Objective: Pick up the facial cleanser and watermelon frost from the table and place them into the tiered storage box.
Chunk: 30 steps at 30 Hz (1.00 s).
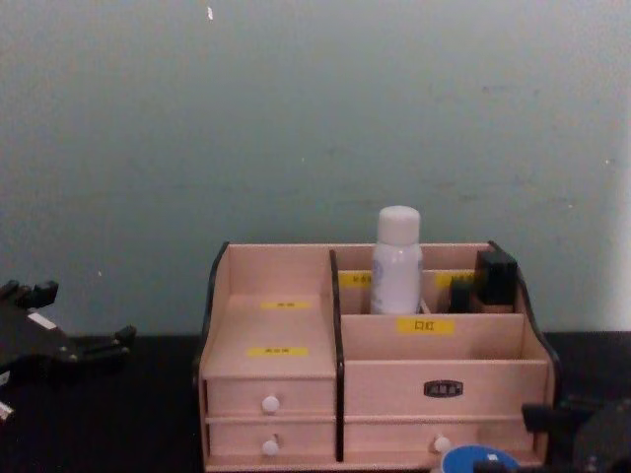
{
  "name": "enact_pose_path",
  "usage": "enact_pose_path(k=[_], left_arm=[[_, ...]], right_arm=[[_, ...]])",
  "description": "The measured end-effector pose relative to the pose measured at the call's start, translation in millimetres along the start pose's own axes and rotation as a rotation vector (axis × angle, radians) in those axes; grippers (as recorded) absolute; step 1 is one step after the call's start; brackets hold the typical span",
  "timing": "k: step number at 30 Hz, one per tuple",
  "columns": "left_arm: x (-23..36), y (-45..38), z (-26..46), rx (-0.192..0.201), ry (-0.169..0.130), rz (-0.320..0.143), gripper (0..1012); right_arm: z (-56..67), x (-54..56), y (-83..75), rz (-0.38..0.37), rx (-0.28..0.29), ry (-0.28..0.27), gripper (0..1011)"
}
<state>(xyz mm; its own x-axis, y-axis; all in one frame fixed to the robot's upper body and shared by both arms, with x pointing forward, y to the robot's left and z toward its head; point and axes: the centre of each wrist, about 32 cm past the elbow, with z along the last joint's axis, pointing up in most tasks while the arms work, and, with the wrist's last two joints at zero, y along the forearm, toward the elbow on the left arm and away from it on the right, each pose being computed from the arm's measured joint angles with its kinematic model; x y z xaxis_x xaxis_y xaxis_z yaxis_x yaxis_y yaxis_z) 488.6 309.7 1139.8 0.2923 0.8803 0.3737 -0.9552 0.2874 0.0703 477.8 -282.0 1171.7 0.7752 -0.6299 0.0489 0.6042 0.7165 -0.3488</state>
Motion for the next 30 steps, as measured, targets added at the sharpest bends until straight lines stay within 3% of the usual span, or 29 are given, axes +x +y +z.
enact_pose_path(k=[15,30], left_arm=[[0.0,0.0,0.0,0.0,0.0,0.0,1001],[0.0,0.0,0.0,0.0,0.0,0.0,1001]], right_arm=[[-10.1,-1.8,3.5,0.004,-0.043,0.014,1000],[-10.4,-1.6,11.5,0.005,-0.041,0.02,1000]])
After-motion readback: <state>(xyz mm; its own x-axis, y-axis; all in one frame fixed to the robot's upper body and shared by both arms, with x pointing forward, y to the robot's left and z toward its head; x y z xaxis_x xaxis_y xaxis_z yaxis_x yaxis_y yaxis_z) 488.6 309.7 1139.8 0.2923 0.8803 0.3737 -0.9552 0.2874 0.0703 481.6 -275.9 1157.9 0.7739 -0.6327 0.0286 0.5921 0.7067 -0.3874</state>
